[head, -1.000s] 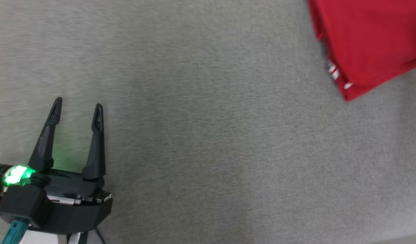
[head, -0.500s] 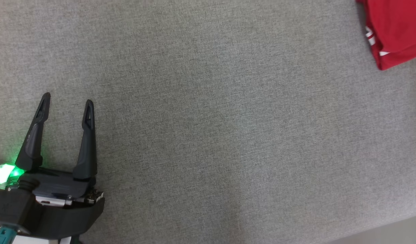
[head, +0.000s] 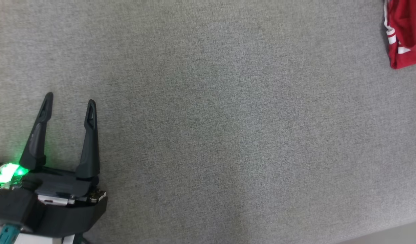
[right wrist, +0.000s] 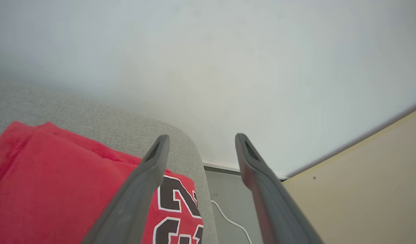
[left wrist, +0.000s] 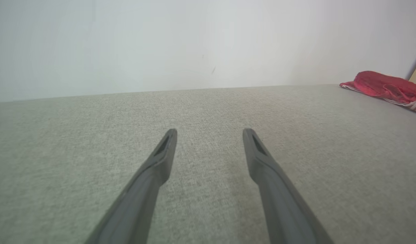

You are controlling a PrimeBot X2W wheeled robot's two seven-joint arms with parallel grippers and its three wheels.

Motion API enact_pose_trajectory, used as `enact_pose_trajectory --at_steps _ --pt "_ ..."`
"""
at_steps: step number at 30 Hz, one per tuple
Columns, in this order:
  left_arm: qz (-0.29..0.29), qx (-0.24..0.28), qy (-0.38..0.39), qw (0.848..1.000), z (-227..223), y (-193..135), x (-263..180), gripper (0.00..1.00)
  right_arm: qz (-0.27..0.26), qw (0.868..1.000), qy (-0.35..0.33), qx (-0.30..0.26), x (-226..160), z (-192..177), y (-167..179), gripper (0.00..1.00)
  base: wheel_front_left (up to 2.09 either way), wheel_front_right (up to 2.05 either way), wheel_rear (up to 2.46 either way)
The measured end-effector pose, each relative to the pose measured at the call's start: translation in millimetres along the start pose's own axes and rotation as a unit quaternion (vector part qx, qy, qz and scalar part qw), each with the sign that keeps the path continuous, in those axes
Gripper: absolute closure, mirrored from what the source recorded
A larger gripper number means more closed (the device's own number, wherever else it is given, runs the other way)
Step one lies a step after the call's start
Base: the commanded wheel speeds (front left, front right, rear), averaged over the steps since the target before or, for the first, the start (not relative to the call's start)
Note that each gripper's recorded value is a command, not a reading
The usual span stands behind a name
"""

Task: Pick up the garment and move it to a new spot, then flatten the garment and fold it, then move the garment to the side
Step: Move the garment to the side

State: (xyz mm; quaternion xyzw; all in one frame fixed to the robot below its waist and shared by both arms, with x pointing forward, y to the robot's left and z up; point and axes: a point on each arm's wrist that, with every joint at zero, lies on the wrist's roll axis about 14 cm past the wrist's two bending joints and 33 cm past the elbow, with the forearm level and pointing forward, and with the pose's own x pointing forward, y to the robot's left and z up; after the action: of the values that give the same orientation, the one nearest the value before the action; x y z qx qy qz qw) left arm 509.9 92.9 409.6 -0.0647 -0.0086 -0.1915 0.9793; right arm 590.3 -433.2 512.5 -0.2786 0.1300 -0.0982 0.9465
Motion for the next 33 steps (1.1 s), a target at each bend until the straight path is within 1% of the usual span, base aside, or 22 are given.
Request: enact_pose_trajectory --at_steps 5,8,14,19,20,27,33 --pt "0.017 -0.003 -0.003 1.0 10 3 -6 0.0 0.007 0.998 -0.06 0.016 -6 32 6 0.0 0.0 0.0 0.0" --pt "0.032 -0.002 -0.003 0.999 19 6 -15 0.0 0.019 0.995 -0.097 0.032 -14 51 17 0.0 0.0 0.0 0.0" --pt "0.067 0.007 -0.007 0.998 41 16 -40 0.0 0.052 0.983 -0.152 0.094 -43 79 48 0.0 0.0 0.0 0.0" --pt "0.092 0.015 -0.01 0.996 59 22 -67 0.0 0.073 0.972 -0.171 0.143 -76 84 69 0.0 0.0 0.0 0.0" --pt "0.092 0.015 -0.01 0.996 59 22 -67 0.0 0.073 0.972 -0.171 0.143 -76 84 69 0.0 0.0 0.0 0.0" --pt "0.118 0.021 -0.03 0.992 88 23 -99 0.0 0.088 0.958 -0.176 0.207 -126 75 92 0.0 0.0 0.0 0.0" --pt "0.138 0.025 -0.043 0.989 104 26 -125 0.0 0.109 0.942 -0.173 0.268 -167 68 124 0.0 0.0 0.0 0.0"
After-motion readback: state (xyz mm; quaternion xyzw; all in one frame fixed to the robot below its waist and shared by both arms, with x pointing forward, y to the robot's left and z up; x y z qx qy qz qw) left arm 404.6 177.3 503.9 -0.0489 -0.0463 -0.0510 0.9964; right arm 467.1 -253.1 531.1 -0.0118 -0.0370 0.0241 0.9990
